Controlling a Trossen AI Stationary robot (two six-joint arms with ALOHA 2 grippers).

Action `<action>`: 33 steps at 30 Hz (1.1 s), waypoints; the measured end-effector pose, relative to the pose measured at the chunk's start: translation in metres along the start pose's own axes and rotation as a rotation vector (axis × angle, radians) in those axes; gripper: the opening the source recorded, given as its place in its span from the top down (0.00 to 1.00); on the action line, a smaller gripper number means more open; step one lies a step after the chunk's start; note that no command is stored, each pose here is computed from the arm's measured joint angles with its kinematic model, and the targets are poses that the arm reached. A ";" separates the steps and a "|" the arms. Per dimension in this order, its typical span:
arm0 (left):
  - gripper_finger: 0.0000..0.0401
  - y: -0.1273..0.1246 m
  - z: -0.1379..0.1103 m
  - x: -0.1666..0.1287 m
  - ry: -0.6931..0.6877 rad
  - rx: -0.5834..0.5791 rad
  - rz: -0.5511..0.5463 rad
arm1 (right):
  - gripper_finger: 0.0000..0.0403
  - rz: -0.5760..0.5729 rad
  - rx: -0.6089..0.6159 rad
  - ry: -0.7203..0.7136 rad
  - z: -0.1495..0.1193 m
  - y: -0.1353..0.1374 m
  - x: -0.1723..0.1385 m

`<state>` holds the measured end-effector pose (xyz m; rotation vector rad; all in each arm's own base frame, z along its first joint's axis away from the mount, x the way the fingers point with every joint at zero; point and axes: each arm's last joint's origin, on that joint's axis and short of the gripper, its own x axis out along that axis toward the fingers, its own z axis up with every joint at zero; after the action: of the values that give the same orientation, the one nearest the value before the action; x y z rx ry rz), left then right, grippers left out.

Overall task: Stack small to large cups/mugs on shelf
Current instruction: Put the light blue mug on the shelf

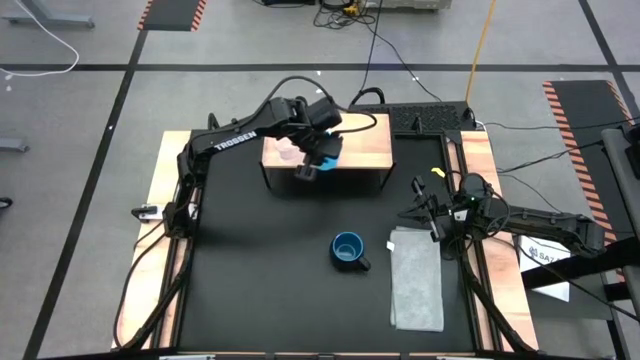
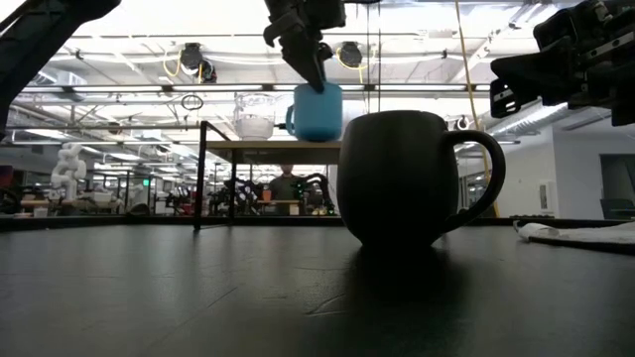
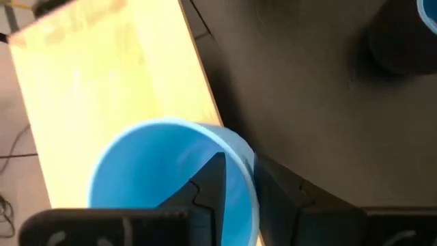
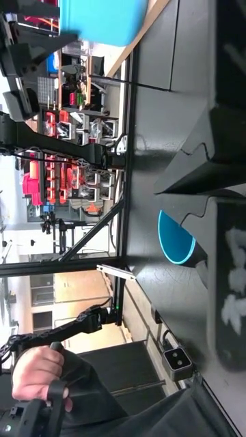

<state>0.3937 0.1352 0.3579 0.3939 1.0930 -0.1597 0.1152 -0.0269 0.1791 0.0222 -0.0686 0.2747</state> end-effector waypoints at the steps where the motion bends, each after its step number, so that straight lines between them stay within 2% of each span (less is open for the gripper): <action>1: 0.80 0.001 0.001 0.000 -0.007 0.000 0.007 | 1.00 0.000 0.000 0.000 0.000 0.000 0.000; 13: 0.80 0.003 0.003 -0.001 -0.021 -0.027 0.033 | 1.00 0.000 0.000 0.000 0.000 0.000 0.000; 20: 0.80 0.005 0.006 -0.015 -0.041 -0.038 0.070 | 1.00 0.000 0.000 0.000 0.000 0.000 0.000; 33: 0.80 0.006 -0.003 -0.020 -0.001 -0.093 0.029 | 1.00 0.000 0.001 0.001 0.000 0.000 0.000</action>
<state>0.3842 0.1404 0.3755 0.3258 1.0891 -0.0828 0.1153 -0.0269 0.1790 0.0228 -0.0676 0.2751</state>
